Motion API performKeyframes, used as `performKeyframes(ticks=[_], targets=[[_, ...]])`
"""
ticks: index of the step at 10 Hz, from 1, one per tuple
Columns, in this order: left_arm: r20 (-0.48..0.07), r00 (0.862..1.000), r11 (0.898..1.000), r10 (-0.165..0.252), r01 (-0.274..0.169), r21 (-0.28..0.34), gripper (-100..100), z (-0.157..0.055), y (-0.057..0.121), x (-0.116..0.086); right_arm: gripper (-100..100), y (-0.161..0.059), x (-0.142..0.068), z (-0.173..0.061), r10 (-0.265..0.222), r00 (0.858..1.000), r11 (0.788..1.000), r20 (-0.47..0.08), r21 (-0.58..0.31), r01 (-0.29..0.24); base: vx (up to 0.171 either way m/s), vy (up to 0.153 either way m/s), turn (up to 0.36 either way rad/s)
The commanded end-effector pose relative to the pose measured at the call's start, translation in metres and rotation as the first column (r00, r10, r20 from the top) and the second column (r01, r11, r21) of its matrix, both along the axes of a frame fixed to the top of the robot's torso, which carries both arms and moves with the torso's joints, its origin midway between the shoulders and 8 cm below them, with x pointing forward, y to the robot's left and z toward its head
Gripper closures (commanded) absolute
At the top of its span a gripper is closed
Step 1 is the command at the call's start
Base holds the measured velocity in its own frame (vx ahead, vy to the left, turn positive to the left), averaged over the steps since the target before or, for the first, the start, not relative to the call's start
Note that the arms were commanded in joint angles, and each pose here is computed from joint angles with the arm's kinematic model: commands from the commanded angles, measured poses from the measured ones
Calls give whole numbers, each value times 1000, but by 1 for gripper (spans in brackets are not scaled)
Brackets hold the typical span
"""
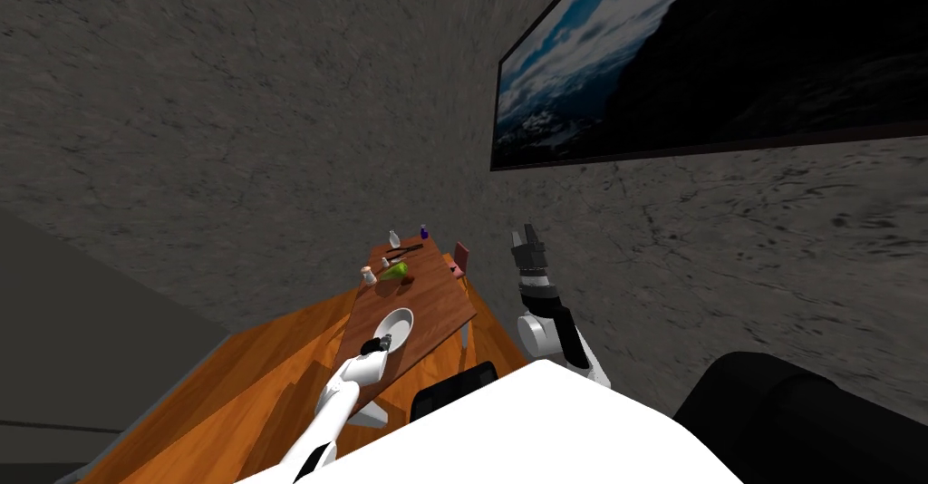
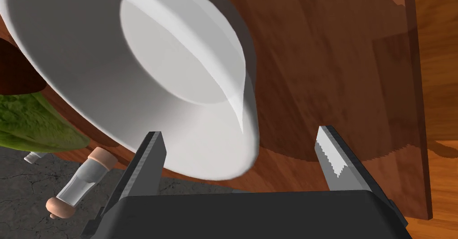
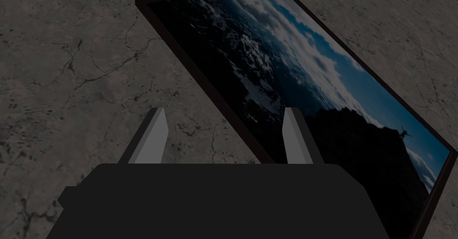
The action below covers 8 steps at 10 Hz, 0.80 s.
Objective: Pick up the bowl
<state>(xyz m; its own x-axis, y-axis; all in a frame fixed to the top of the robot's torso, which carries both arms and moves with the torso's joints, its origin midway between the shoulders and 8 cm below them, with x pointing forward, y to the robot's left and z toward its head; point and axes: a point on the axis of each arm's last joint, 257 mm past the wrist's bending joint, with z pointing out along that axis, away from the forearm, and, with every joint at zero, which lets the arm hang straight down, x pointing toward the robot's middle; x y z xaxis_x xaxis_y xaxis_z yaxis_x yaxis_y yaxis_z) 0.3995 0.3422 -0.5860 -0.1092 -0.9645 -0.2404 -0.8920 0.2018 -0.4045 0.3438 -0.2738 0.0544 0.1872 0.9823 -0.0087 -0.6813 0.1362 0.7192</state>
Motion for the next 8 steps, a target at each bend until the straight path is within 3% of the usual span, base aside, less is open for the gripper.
performKeyframes(ticks=[1, 2, 3, 4, 8], targets=[[3, 1000, 1000, 1, -1, 0, -100, -6, 2, -9, 0, 0, 0, 0, 0, 1000, 1000, 0, 0, 0, 93, -5, -5], [3, 1000, 1000, 1, -1, -1, -100, -12, 3, -18, 0, 0, 0, 0, 0, 1000, 1000, 0, 0, 0, 98, -16, -11], [1, 1000, 1000, 1, -1, 0, -100, -9, 2, -12, 0, 0, 0, 0, 0, 1000, 1000, 0, 0, 0, 45, -8, 2], [4, 1000, 1000, 1, -1, 0, 100, -9, 2, -13, 0, 0, 0, 0, 0, 1000, 1000, 0, 0, 0, 8, -1, 0], [1, 1000, 1000, -11, 11, 5, 100, -9, 0, -13, 0, 0, 0, 0, 0, 1000, 1000, 0, 0, 0, 1, 0, -11]])
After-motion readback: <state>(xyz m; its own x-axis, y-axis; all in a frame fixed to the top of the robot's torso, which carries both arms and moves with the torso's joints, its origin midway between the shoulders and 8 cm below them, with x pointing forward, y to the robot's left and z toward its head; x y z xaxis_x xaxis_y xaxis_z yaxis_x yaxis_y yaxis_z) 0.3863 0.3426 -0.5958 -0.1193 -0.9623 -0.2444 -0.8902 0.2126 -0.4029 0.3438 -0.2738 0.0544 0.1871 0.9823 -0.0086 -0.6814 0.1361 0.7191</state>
